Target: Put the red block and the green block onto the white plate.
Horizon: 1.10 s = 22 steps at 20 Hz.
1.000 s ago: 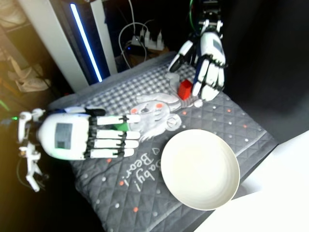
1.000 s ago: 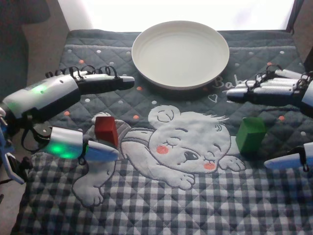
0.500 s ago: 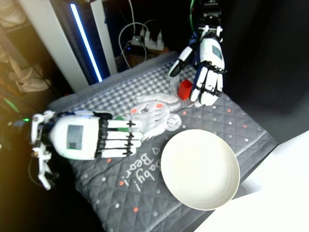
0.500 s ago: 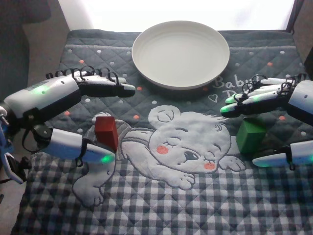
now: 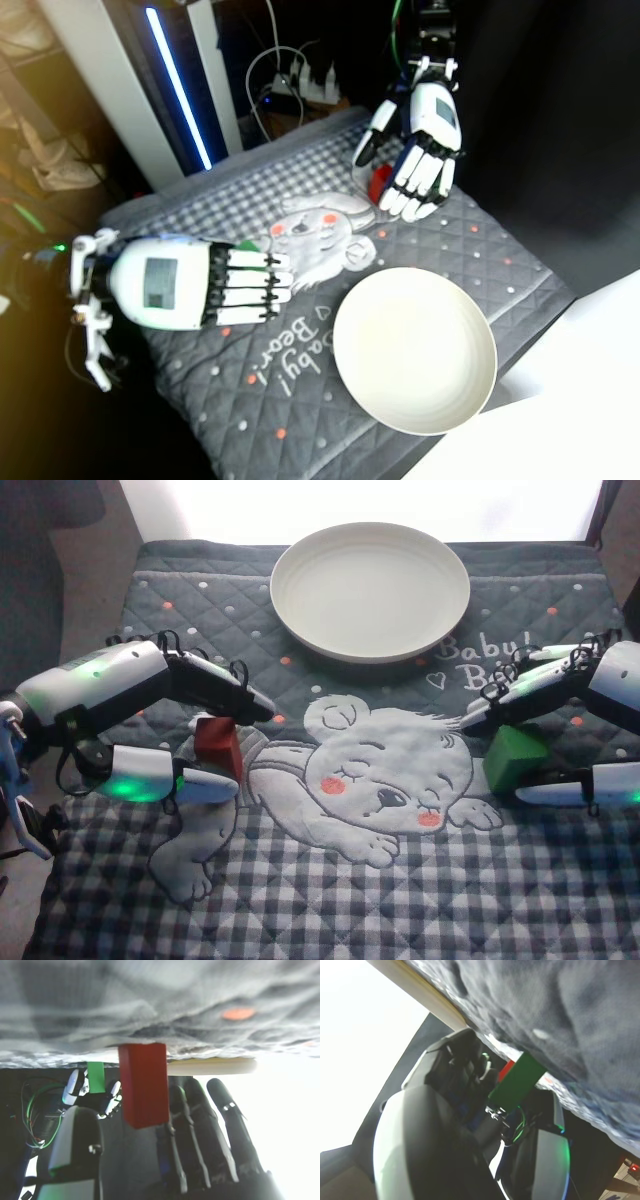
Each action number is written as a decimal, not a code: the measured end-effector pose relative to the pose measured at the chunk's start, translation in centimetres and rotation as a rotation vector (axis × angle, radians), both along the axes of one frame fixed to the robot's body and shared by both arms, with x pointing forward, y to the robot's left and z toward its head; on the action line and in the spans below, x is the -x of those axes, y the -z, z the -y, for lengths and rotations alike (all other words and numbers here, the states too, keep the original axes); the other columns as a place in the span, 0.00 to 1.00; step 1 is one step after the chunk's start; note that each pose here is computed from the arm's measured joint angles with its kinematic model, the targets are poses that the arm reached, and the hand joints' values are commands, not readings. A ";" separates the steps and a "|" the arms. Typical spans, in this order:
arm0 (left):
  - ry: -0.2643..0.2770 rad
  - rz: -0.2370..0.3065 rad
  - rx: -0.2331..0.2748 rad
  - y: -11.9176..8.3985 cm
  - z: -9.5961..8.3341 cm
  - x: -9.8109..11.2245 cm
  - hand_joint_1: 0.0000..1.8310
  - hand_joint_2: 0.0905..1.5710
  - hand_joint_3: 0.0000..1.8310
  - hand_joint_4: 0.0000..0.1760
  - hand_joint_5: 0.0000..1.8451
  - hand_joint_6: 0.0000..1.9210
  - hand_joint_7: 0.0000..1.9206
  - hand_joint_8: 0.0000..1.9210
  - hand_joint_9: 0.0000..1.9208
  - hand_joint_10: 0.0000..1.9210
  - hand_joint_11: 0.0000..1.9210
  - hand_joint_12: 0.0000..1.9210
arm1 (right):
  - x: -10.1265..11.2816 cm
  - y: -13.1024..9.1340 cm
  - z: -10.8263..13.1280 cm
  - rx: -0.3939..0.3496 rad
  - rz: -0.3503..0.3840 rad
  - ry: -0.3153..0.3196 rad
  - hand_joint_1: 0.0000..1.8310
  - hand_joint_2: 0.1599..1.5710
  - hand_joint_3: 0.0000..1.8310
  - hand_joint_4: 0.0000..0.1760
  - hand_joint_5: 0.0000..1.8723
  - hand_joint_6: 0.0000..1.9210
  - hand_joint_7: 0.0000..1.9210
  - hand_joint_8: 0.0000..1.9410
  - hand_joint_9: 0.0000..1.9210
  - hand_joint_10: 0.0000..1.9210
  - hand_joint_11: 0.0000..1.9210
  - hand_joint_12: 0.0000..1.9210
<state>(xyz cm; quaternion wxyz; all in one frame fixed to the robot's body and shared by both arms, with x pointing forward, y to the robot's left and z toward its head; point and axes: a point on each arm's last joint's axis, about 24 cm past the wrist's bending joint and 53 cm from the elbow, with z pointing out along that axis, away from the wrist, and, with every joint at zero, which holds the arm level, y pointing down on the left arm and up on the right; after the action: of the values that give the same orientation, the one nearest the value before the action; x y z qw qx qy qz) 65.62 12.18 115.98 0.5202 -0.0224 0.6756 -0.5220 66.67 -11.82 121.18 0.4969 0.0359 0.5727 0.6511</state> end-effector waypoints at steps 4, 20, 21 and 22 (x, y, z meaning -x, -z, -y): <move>-0.006 -0.009 -0.002 0.6 0.2 -0.4 0.69 0.66 0.00 0.00 0.61 0.30 0.56 0.51 0.65 0.10 0.42 0.70 | 0.0 0.2 -0.2 -0.003 -0.005 -0.003 0.73 0.64 0.01 0.00 0.54 0.46 0.58 0.35 0.55 0.45 0.39 0.57; -0.030 0.257 0.190 -11.0 3.2 -5.7 0.75 0.65 0.00 0.00 0.73 0.06 0.56 0.47 0.47 0.65 0.34 0.75 | -4.4 -8.5 -2.2 -0.124 0.178 0.041 0.65 0.62 0.00 0.00 0.62 0.35 0.41 0.94 0.47 1.00 0.53 1.00; -0.050 0.267 0.208 -11.7 3.1 -6.5 0.76 0.66 0.00 0.00 0.63 0.28 0.58 0.40 0.51 0.58 0.39 0.64 | -5.4 -9.3 -2.8 -0.129 0.186 0.053 0.67 0.71 0.00 0.00 0.55 0.35 0.39 0.84 0.37 0.97 0.41 1.00; -0.062 0.273 0.213 -12.1 3.1 -7.2 0.76 0.65 0.00 0.00 0.60 0.36 0.59 0.35 0.53 0.58 0.42 0.62 | -6.3 -9.9 -3.0 -0.134 0.190 0.070 0.65 0.65 0.00 0.00 0.59 0.38 0.37 0.81 0.35 0.97 0.39 1.00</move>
<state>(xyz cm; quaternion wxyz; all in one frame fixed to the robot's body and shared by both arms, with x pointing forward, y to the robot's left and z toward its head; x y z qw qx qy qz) 72.85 9.09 128.08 0.6176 -0.0269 0.5384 -0.5726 72.99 -8.85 131.09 0.5679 0.0272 0.4764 0.6706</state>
